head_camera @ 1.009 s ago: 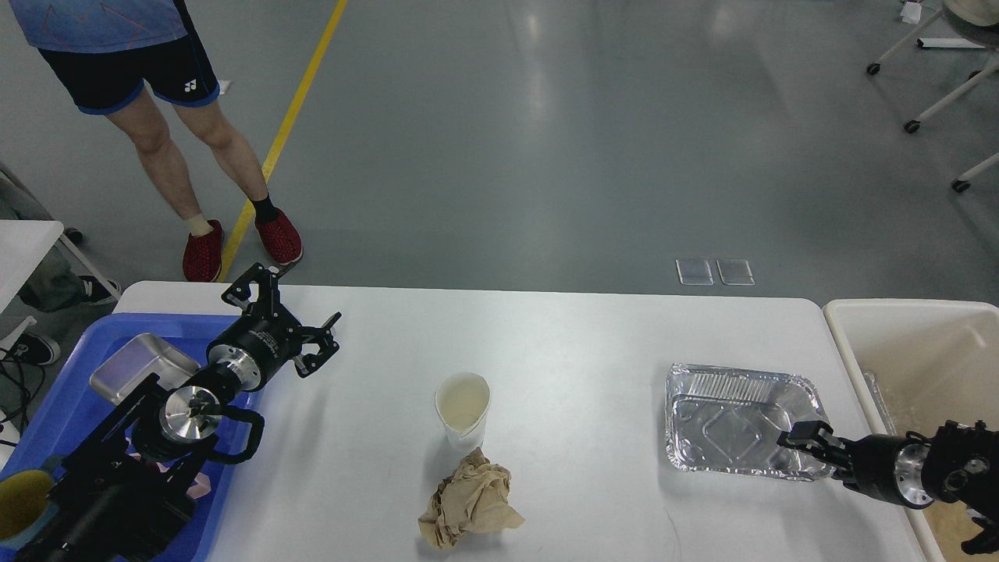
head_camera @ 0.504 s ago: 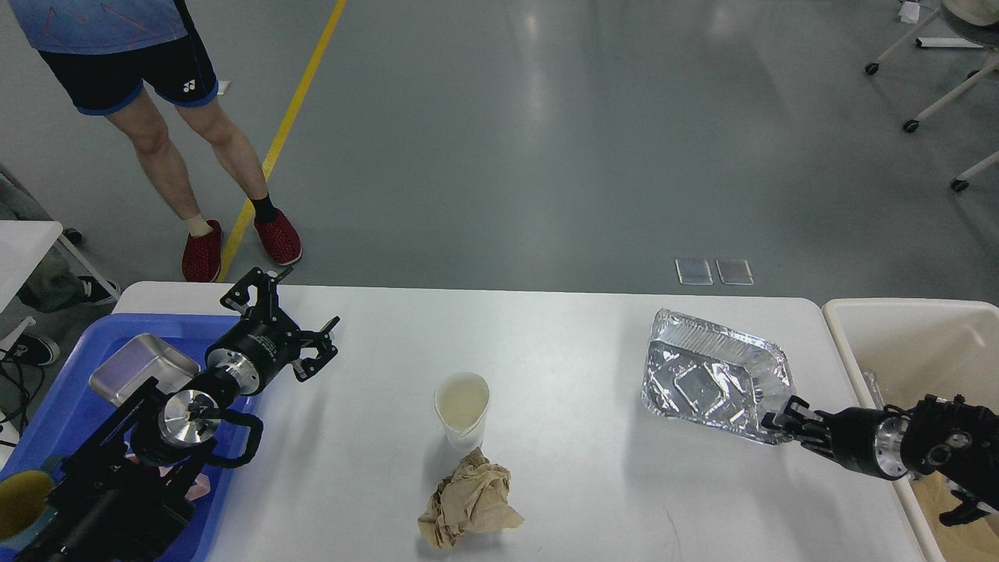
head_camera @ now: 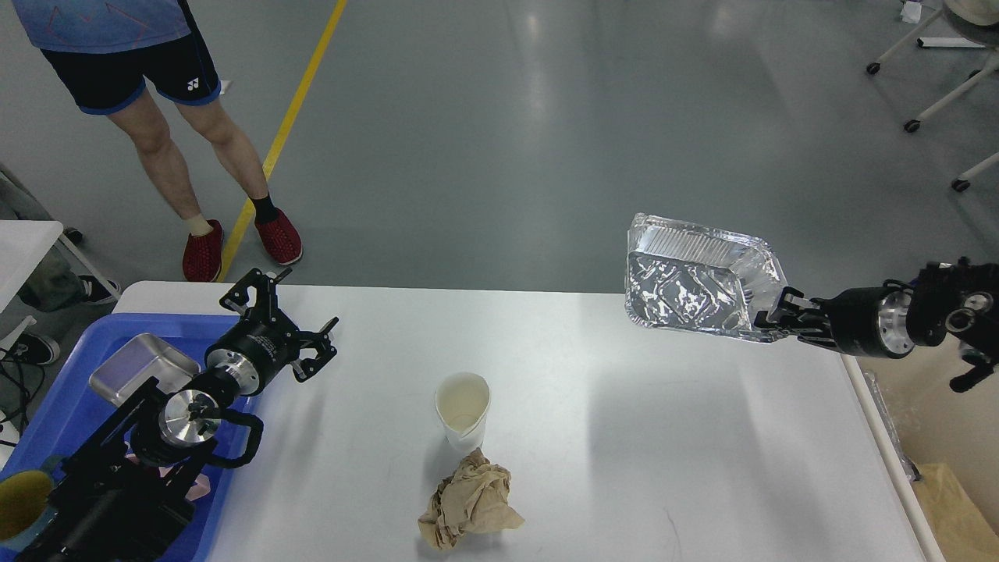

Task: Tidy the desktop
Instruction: 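Carry the foil tray with the right gripper toward the left arm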

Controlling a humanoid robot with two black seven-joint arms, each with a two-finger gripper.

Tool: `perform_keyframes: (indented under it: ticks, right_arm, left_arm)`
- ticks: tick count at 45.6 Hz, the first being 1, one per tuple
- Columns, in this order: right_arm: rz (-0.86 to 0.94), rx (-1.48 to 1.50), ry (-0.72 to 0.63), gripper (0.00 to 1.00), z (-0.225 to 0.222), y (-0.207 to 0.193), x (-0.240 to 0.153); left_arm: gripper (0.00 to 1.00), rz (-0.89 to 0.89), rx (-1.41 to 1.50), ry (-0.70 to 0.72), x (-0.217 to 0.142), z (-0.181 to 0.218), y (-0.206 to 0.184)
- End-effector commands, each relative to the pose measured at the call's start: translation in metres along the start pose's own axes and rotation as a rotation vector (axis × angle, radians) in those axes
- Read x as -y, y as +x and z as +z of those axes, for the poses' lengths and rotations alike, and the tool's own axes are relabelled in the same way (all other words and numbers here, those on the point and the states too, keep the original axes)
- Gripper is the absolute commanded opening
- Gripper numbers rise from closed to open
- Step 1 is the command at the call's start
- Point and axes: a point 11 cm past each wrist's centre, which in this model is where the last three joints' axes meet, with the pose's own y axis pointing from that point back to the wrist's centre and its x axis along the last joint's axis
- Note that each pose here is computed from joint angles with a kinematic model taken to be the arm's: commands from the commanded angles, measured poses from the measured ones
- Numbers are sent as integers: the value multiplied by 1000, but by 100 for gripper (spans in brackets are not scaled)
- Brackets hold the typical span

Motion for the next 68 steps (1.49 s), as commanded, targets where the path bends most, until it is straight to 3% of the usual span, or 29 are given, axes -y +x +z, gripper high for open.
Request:
perform_keyframes:
  ticks: [1,23,33,48,68]
  right_arm:
    - [-43,-13,-29,0,-28,3,16]
    - [-151,28,-70,0,-129,-4,50]
    - [-185,22,-58,0,-147,-16,59]
    - [-189,36,-111,0,-121,-33,69]
    - [-224,40,-89,0,-100,-66,42]
  left_arm:
    - [97,2,1,-1,0,1,1]
    - [97,8,8,-5,-2,4,3]
    - [97,9,9,-5,-2,5,4]
    - [97,10,10,-4,-2,5,4]
    - [97,14,12,-3,-2,4,5]
